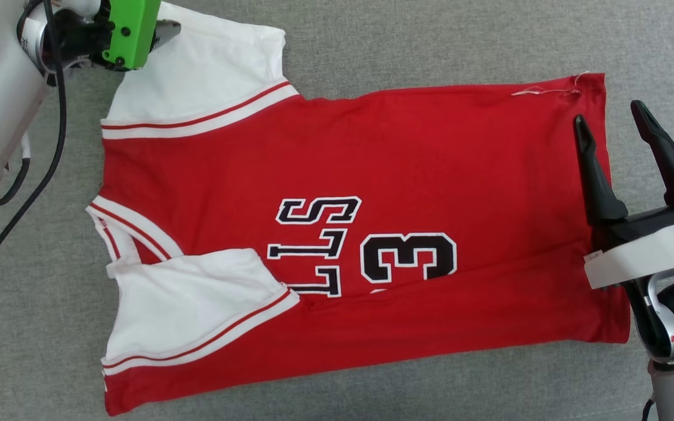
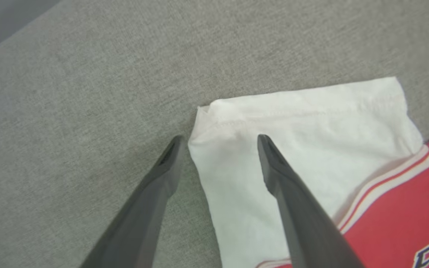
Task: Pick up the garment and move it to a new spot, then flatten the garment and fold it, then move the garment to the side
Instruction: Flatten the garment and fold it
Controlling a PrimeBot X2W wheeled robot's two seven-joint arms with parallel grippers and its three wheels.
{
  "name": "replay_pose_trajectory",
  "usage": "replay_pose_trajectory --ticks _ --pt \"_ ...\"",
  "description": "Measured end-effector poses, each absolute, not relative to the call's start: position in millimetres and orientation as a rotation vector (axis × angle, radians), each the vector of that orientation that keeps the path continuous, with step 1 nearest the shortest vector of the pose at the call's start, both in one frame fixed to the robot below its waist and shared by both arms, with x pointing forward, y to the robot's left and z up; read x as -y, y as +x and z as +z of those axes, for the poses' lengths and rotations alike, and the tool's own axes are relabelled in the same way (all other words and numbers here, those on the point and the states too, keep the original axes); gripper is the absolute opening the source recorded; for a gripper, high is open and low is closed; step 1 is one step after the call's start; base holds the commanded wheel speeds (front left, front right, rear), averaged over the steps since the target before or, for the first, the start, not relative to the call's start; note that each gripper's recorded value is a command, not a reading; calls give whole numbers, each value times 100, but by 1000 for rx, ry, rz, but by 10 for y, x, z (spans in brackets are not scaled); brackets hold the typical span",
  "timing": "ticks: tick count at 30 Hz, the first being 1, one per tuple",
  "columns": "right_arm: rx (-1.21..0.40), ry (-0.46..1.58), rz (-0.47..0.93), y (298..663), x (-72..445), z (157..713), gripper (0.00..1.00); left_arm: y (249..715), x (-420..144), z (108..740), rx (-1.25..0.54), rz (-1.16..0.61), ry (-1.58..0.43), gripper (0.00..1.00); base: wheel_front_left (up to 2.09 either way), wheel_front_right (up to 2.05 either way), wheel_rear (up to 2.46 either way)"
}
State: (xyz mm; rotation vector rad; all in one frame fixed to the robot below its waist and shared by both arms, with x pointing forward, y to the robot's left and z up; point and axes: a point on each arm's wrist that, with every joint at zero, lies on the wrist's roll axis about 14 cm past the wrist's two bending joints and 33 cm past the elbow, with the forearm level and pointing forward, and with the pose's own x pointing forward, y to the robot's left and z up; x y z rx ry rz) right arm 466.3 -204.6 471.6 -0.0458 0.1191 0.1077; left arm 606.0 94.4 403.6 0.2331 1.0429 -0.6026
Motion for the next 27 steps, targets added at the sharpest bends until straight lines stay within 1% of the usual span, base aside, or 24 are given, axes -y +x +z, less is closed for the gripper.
replay_pose_trajectory --ticks 4,7,8,9,10,17,20,22,27 --pt "-143 -49 97 4672 2081 4623 100 6015 -964 3756 -1122 -608 298 100 0 0 0" --pt "-163 -54 85 4659 2127 4561 100 6016 -916 3683 -1142 -628 299 100 0 0 0" --pt "-169 -56 80 4655 2150 4542 100 6018 -918 3670 -1147 -631 307 89 0 0 0" --pt "-173 -57 76 4653 2163 4528 100 6023 -921 3670 -1146 -634 317 21 0 0 0" --pt "-174 -58 75 4656 2170 4523 100 6023 -918 3675 -1143 -638 322 0 0 0 0" --pt "-106 -99 77 4826 2273 4803 100 5994 -862 3831 -1046 -658 324 0 0 0 0" --pt "-106 -144 86 4925 2362 4947 100 5964 -869 3954 -985 -658 313 0 0 0 0" --pt "-139 -175 98 4977 2420 4992 100 5936 -866 4059 -943 -662 307 0 0 0 0" --pt "-306 -231 151 5077 2523 5019 100 5841 -851 4378 -813 -677 282 0 0 0 0"
